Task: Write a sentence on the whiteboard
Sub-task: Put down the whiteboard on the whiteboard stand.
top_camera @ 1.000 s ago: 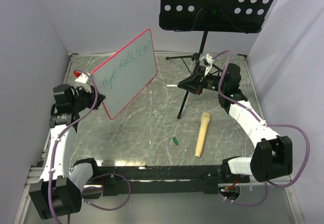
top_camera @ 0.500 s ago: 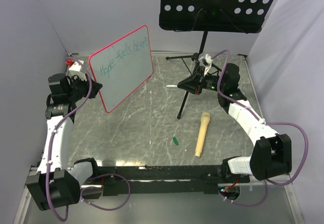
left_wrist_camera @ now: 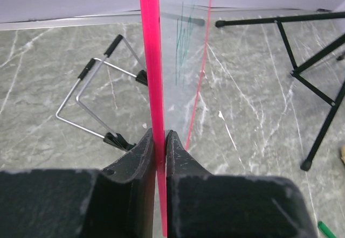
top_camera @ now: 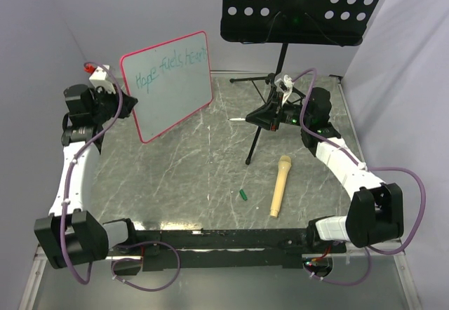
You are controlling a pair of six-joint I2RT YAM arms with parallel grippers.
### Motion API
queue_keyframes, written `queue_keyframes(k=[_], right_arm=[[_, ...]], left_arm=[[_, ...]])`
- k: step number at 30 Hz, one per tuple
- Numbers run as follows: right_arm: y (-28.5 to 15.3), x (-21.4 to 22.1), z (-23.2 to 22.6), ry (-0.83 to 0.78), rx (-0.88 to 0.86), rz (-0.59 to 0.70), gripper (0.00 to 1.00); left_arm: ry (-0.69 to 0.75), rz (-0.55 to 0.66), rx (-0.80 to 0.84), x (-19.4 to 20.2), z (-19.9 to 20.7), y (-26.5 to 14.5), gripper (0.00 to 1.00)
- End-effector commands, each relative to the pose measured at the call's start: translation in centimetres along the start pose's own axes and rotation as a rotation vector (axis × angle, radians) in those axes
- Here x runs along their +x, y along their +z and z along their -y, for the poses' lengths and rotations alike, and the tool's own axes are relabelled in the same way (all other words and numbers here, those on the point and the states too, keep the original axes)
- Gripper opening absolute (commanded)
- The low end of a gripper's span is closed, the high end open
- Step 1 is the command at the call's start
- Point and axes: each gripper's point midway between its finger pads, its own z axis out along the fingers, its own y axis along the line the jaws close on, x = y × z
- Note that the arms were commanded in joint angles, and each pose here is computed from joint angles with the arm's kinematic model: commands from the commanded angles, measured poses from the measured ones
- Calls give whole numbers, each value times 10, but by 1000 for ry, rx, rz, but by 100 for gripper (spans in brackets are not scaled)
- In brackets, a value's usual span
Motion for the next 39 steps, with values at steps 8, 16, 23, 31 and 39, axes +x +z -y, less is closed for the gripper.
queue_keyframes(k=[8,16,23,31,39], right_arm=[[0,-1,2,-35,-18,4,0],[1,1,5,-32,-18,1,0],[2,4,7,-23,-18,-5,0],[3,6,9,-20,-19,-7,0],[2,4,7,-21,-23,-3,0]], left_arm=[[124,242,-211,-85,-52,11,1],[169,356,-180,-98,-55,4,1],[166,329,-139,-88,-63,12,1],[153,323,-170,-56,-76,-10,1],[165,303,-136,-18,-81,-19,1]])
